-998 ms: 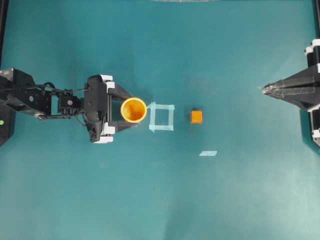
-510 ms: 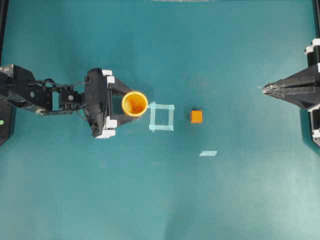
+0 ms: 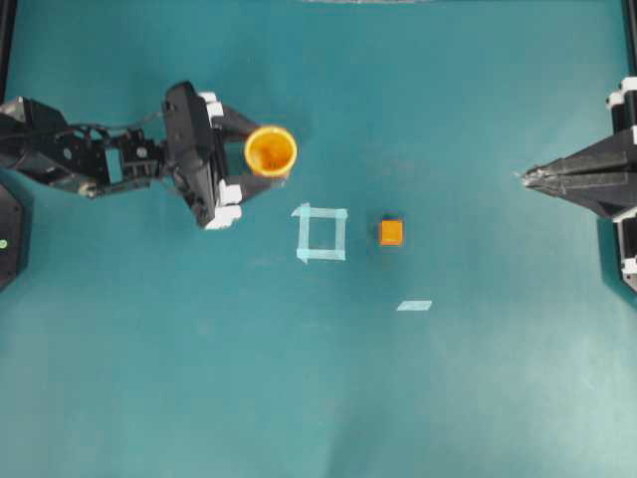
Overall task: Move the cup backward with left arm.
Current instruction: 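Drag the held orange cup backward toward the table's far edge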
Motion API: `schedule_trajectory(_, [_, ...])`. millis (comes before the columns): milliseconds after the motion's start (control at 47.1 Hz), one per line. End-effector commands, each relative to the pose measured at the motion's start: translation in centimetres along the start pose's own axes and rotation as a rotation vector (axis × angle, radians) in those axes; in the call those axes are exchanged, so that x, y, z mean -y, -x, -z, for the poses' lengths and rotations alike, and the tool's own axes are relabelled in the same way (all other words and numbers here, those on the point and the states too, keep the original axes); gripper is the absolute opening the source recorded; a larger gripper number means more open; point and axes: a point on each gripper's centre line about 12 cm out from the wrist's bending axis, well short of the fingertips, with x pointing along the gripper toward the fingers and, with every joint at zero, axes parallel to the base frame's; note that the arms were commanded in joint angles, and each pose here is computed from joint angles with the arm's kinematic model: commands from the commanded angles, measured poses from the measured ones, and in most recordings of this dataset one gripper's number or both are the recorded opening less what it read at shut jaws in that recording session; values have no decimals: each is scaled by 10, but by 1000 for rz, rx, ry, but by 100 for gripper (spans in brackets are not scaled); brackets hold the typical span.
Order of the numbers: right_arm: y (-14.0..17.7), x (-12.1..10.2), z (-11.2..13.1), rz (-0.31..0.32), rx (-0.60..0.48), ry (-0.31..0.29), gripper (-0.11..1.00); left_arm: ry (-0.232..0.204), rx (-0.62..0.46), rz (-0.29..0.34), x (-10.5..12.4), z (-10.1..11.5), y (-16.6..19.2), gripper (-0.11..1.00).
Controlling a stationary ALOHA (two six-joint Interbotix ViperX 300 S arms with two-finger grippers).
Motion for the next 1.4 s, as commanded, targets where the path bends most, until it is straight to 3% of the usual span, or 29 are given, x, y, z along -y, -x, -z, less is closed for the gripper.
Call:
schedule_trajectory(0, [-3,0,-13,-1,32,3,-1,10,45,-32,-12,-12,-4,63])
schedule_trajectory(382, [-3,0,-12,-1,25,5,-1,42,59,-149,-57,-19,-13,63])
schedule_trajectory(658, [-3,0,-12,-1,25,5,-1,125,64,-233,-91,-16,-15,63])
schedule_trajectory(1105, [-4,0,-11,-3,17,14,-1,184,34,-321,-126,-11,-28,63])
schedule_trajectory(1381, [-4,0,-10,-3,14,12,-1,192,23,-345,-139,-15,-34,63])
